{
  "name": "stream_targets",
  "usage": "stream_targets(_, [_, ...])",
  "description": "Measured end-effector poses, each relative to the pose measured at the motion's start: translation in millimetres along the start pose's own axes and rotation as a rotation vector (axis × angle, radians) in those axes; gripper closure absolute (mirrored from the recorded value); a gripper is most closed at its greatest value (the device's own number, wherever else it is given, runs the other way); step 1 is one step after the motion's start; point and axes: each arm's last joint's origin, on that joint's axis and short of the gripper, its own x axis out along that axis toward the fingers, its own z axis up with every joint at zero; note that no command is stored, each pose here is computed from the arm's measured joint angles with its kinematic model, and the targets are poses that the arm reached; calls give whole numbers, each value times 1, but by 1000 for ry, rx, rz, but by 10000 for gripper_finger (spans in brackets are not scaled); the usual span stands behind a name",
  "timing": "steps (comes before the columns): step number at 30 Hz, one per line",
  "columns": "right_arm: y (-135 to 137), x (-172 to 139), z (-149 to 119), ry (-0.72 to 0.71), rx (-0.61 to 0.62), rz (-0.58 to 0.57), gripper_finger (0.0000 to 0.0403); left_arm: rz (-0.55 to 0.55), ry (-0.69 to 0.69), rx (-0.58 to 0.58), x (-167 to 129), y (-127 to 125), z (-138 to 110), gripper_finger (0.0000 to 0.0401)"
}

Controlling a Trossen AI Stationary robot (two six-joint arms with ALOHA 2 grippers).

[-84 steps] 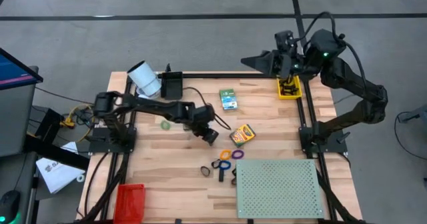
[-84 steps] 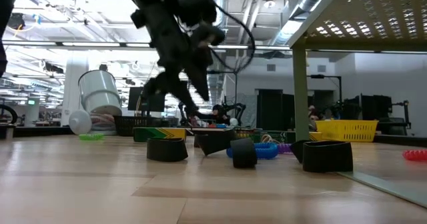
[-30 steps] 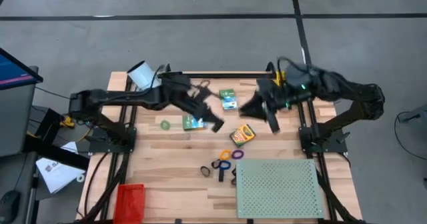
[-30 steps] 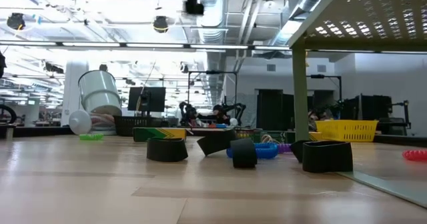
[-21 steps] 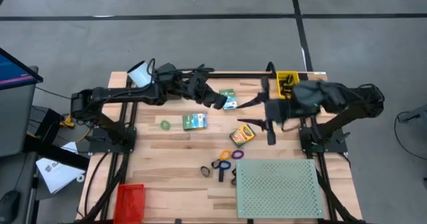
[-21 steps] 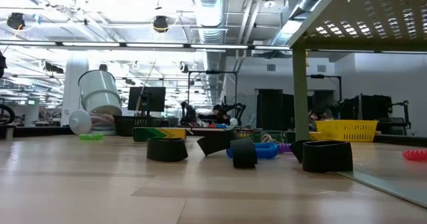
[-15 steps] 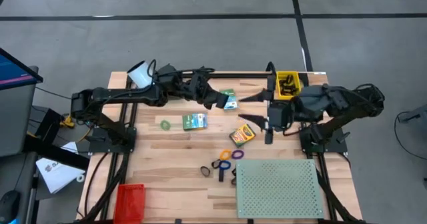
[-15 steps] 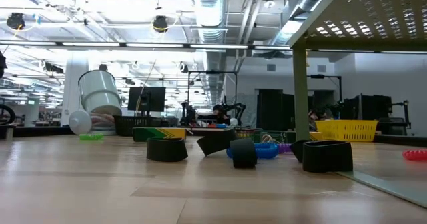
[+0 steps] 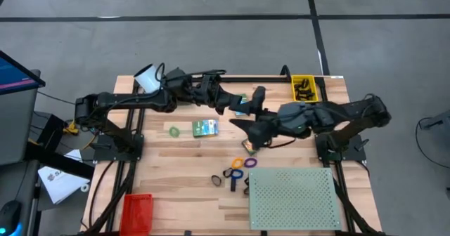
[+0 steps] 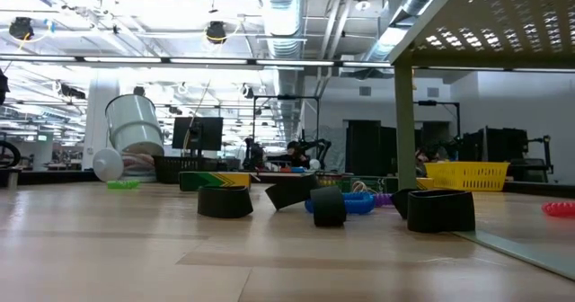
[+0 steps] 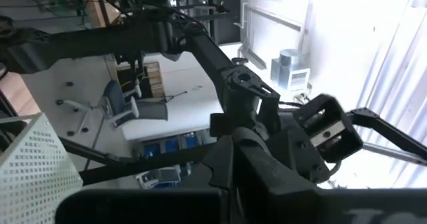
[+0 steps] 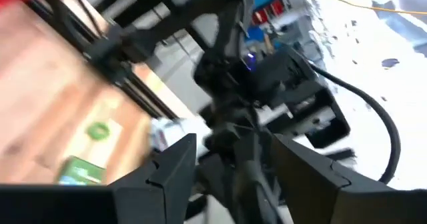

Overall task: Pick & Place Office Desk Supplies
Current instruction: Put the black rubber band into the yellow bin

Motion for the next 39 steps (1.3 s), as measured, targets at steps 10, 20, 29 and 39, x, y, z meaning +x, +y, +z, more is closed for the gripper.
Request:
stream_targets(10, [-6,6,-8,62,-48,-44,242,-2,15,-1,2,0,-5,401])
stream_targets(20, [-5,4,-6,51,-9,-39,338,-3,24,4,2,0,-5,401])
stream_targets(29, [-6,1,0,30,40,-79,388,-10,32,34,2,-2,-6,396])
stream_targets(39, [-24,-28,4,40,84,-119,398,-19,100,59,-6,-6,-9,341])
